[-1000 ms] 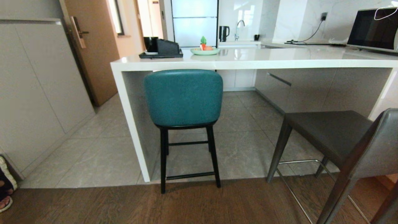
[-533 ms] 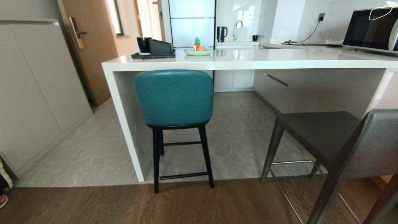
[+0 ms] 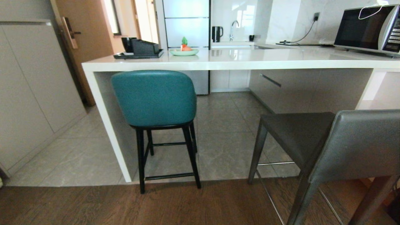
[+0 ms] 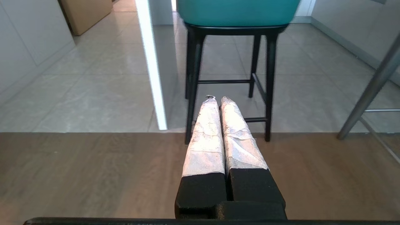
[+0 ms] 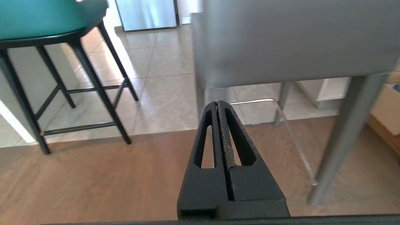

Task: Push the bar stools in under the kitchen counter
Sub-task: Push the gray chair back under the dining table

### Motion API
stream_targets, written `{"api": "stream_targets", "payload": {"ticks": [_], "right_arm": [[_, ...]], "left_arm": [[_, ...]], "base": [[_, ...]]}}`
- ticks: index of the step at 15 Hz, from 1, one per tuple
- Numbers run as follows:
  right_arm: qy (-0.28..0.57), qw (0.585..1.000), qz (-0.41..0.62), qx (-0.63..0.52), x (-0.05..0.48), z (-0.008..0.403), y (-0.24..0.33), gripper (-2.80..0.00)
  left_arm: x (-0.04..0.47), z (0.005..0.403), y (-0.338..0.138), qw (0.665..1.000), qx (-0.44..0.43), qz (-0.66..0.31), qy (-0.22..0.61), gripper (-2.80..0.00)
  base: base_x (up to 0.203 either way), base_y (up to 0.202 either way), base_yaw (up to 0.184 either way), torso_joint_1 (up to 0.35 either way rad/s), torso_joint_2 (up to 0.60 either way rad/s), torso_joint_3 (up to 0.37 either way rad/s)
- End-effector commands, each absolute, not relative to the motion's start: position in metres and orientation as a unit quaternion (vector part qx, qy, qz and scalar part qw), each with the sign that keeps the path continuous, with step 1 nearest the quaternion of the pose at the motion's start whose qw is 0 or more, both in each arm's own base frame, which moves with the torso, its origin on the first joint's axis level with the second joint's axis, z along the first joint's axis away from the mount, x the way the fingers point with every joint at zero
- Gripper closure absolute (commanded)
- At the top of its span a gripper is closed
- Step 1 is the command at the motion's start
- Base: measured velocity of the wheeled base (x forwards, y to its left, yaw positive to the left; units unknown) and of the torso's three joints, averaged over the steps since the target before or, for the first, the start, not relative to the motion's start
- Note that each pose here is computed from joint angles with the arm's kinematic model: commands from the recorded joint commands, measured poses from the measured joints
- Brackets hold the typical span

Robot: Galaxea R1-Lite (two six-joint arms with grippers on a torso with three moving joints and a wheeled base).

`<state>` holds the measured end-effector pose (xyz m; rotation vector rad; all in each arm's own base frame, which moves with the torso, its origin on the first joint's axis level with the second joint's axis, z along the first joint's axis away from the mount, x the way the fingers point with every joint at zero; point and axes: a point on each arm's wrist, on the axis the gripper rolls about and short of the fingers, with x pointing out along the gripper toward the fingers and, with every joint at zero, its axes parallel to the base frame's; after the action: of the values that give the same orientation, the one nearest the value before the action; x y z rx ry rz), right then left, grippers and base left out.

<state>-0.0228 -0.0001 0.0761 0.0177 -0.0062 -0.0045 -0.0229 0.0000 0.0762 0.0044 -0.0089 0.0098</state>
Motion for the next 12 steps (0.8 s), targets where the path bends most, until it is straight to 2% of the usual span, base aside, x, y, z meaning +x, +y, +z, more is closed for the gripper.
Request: {"api": "stream_targets", "payload": {"ticks": [1,12], "right_arm": [[0.0,1.0,-0.002,0.009,-0.0223,0.0749,-0.0001,0.0],[0.0,1.0,-0.002,0.009,-0.0223,0.0749,-0.0001,0.0]], "left_arm": [[-0.0226,0.0754,0.0,1.0,0.002,0.005,-0.002,0.0],[-0.0226,0.0754,0.0,1.0,0.002,0.005,-0.002,0.0]], "base": [[0.0,-0.198,-0.001,0.002,0.0,0.002],[0.0,-0.194,0.003,0.0,0.0,0.003]]}}
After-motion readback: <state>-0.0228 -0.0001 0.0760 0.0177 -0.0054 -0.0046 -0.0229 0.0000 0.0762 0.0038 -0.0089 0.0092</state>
